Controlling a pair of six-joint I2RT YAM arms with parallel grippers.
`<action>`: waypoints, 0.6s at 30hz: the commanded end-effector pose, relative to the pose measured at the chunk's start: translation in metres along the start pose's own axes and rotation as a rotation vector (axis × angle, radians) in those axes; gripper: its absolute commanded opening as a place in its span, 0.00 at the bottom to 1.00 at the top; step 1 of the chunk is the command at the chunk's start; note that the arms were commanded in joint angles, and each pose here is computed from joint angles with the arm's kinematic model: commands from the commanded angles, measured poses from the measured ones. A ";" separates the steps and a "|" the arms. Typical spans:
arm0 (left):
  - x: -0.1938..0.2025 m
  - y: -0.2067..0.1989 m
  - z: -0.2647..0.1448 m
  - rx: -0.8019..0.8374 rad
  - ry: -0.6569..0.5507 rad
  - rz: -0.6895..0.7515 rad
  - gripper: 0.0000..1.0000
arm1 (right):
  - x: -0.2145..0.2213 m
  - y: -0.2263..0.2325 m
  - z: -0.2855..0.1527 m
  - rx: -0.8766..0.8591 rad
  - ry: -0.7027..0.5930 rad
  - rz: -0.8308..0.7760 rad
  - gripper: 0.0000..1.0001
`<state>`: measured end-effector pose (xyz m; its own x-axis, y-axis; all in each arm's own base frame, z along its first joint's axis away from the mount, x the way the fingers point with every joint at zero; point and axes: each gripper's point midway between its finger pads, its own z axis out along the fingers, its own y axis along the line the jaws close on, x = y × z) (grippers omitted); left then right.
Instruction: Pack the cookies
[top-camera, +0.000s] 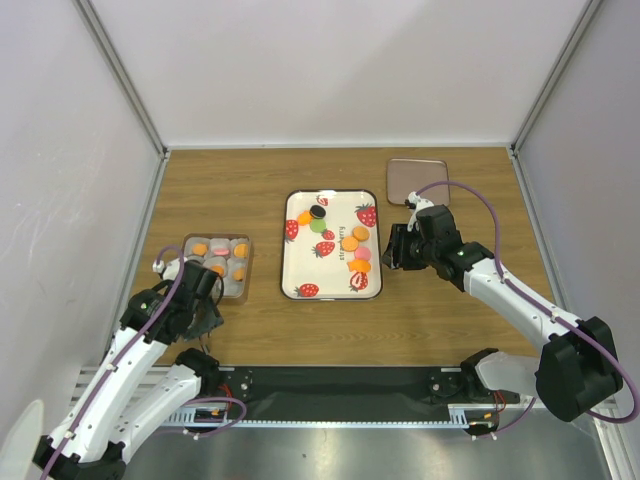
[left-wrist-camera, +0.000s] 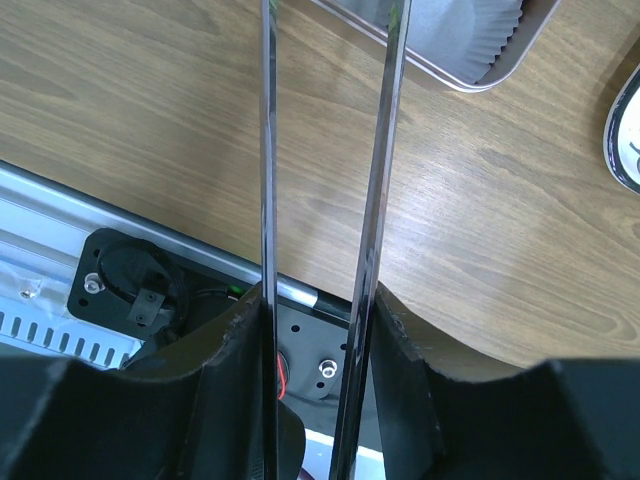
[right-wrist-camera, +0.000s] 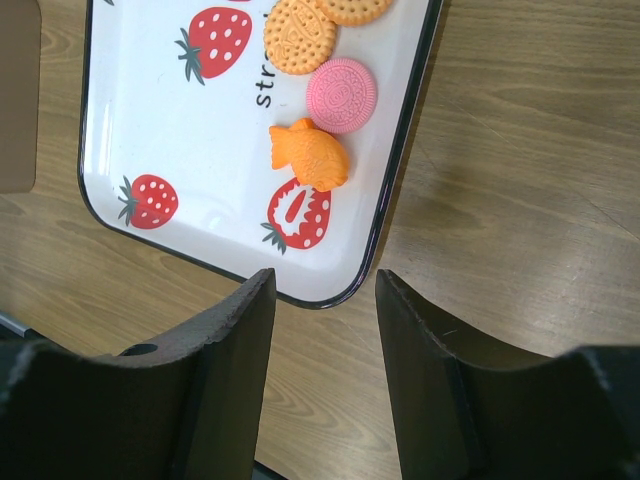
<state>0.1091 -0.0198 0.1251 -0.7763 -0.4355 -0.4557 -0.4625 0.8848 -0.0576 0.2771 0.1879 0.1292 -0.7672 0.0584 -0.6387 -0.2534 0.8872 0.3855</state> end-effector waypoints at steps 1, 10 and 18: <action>0.002 0.009 -0.004 -0.027 0.003 -0.003 0.48 | -0.018 0.011 -0.006 -0.026 -0.052 -0.015 0.51; 0.001 0.010 -0.007 -0.027 0.000 -0.006 0.51 | -0.018 0.011 -0.006 -0.027 -0.055 -0.015 0.51; -0.022 -0.007 -0.025 0.033 -0.040 0.022 0.50 | -0.018 0.011 -0.005 -0.023 -0.054 -0.016 0.51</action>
<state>0.1127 -0.0214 0.1346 -0.7743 -0.4290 -0.4652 -0.4523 0.8893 -0.0674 0.2769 0.1882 0.1293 -0.7670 0.0574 -0.6390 -0.2547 0.8869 0.3853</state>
